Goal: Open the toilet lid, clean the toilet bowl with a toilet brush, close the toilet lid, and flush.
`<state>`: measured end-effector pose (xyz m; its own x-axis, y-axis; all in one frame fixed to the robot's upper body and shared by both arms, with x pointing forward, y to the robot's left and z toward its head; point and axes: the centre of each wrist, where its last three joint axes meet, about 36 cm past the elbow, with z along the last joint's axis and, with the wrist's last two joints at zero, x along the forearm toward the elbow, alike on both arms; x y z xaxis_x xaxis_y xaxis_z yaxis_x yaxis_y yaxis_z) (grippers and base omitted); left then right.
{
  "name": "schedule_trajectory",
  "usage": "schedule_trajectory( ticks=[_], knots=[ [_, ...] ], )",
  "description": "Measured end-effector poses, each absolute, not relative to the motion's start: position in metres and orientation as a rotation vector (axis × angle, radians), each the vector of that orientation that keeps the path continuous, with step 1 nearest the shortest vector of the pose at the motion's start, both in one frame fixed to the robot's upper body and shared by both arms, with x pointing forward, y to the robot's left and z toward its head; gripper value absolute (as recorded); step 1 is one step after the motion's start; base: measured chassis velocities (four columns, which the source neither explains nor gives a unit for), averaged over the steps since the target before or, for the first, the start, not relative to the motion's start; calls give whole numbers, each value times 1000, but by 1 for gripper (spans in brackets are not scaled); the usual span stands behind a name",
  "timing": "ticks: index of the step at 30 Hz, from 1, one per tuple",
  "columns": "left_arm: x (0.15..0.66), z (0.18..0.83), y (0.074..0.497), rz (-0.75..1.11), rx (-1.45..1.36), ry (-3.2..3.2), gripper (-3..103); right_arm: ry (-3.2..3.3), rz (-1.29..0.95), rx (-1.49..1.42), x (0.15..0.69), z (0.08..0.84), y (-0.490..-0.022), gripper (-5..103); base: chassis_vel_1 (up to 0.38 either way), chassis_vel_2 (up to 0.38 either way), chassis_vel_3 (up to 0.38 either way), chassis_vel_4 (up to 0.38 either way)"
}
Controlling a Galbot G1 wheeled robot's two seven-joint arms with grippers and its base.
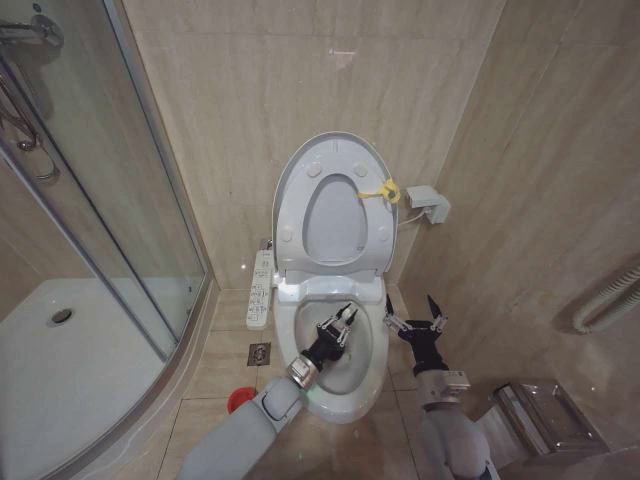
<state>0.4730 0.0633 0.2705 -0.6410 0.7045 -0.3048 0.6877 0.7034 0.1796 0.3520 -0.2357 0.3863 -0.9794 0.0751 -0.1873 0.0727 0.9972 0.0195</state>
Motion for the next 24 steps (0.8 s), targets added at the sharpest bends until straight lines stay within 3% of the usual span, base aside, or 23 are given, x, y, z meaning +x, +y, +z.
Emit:
schedule_trajectory(
  ticks=[6, 15, 19, 24],
  knots=[
    [460, 273, 55, 20, 1125, 2554, 22, 2950, 19, 110, 352, 386, -236, 100, 0, 0, 0, 0],
    [492, 266, 71, 113, 1044, 2608, 22, 2950, 19, 110, 352, 386, -236, 100, 0, 0, 0, 0],
    [467, 280, 50, 44, 1116, 2557, 22, 2950, 19, 110, 352, 386, -236, 100, 0, 0, 0, 0],
    [475, 263, 62, 90, 1093, 2600, 22, 2950, 19, 110, 352, 386, -236, 100, 0, 0, 0, 0]
  ],
)
